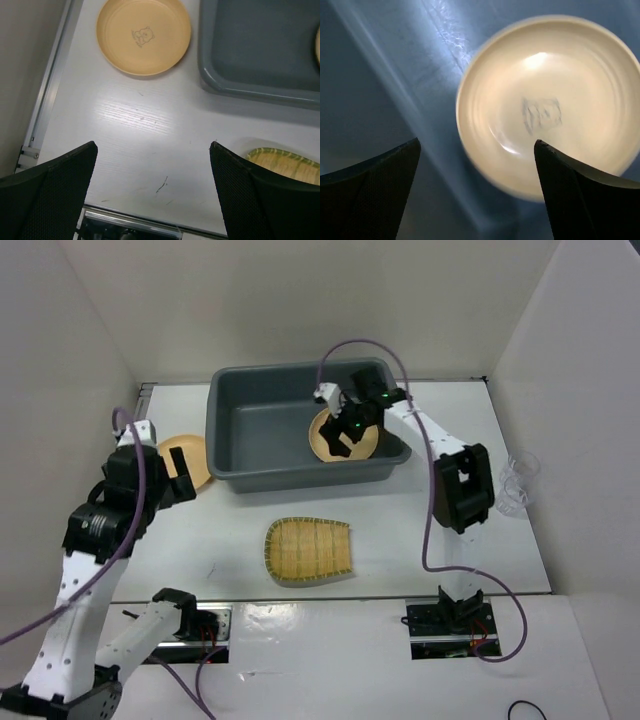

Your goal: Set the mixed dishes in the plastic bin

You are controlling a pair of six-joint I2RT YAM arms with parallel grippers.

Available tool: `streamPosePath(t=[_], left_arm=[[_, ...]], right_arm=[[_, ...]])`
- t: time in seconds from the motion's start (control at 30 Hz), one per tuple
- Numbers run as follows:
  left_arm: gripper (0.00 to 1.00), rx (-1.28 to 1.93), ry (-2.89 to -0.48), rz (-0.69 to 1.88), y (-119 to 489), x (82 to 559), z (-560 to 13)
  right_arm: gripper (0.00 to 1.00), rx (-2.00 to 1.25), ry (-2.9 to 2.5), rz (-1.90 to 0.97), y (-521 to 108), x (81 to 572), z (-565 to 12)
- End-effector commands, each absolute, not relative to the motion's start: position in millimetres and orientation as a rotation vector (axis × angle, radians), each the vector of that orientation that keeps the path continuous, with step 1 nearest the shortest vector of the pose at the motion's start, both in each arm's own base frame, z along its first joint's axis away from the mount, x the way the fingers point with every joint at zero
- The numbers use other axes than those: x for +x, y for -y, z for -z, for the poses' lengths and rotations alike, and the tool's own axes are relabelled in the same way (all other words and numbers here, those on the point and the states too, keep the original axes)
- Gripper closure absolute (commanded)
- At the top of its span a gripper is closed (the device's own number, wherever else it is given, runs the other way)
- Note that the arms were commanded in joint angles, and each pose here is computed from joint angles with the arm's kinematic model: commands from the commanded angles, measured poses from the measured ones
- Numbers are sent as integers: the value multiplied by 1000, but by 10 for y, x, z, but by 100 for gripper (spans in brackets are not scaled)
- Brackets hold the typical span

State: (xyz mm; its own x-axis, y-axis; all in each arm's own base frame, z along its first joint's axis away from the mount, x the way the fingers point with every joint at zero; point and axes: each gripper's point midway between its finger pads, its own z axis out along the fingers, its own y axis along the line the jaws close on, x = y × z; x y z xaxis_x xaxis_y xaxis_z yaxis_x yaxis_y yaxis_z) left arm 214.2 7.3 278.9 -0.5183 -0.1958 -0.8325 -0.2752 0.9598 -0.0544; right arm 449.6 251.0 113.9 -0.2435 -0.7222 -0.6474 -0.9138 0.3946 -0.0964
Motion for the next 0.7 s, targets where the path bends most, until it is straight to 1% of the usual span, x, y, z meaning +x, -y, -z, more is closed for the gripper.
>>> streamPosePath(t=[0.0,0.03,0.07,0.1,0.13,0.17,0.2,0.23,0.27,0.3,0.33,0.37,0.4,0.43,0.47,0.53,0.57,0.67], left_arm=[[1,-430,-2179,-208,-220,2305,-2719],[1,-437,-2283,-229,-187,2473,-2521],[1,-448,-2352,-250,-201,2543,-2417],[1,-497,-2483,-317,-298,2725,-2118],[1,-561,-2490,-327,-357,2883,-2133],[1,-640,-2502,-334,-400,3017,-2055],[1,-719,-2552,-394,-535,3180,-1837],[1,-777,-2519,-398,-606,3339,-1827],[1,-845,-2460,-316,-615,3556,-1909],[1,-898,-2461,-250,-651,3704,-1788],[1,-1002,-2384,-170,-867,3862,-1771],[1,-1092,-2361,-24,-828,3965,-1717],[1,-1169,-2365,19,-900,4011,-1545],[1,-1249,-2332,51,-1058,4040,-1448],[1,-1296,-2317,98,-1077,4090,-1385],[1,-1337,-2322,70,-1166,4153,-1173],[1,-1354,-2325,9,-1250,4165,-1080],[1,-1397,-2313,-19,-1415,4173,-932]], right_arm=[[1,-1063,-1893,-544,-2200,4484,-2396],[1,-1005,-1930,-551,-2063,4429,-2362],[1,-921,-1954,-497,-1809,4471,-2392],[1,-854,-1940,-462,-1641,4355,-2584],[1,-827,-2015,-449,-1480,4193,-2296],[1,-800,-2021,-388,-1321,4130,-2257],[1,-762,-1972,-306,-1127,4010,-2436],[1,-735,-2036,-280,-1034,3837,-2112],[1,-692,-2013,-185,-902,3838,-2136],[1,-656,-2005,-137,-821,3792,-2124],[1,-610,-2005,-98,-731,3649,-2054],[1,-563,-1990,-41,-675,3639,-2063],[1,-553,-2013,-25,-673,3551,-1953],[1,-500,-2005,-27,-647,3499,-2010],[1,-493,-2003,-34,-618,3475,-2008],[1,-475,-2021,-35,-474,3421,-1909],[1,-448,-2025,-9,-387,3437,-1883],[1,-380,-2089,95,-18,3385,-1679]])
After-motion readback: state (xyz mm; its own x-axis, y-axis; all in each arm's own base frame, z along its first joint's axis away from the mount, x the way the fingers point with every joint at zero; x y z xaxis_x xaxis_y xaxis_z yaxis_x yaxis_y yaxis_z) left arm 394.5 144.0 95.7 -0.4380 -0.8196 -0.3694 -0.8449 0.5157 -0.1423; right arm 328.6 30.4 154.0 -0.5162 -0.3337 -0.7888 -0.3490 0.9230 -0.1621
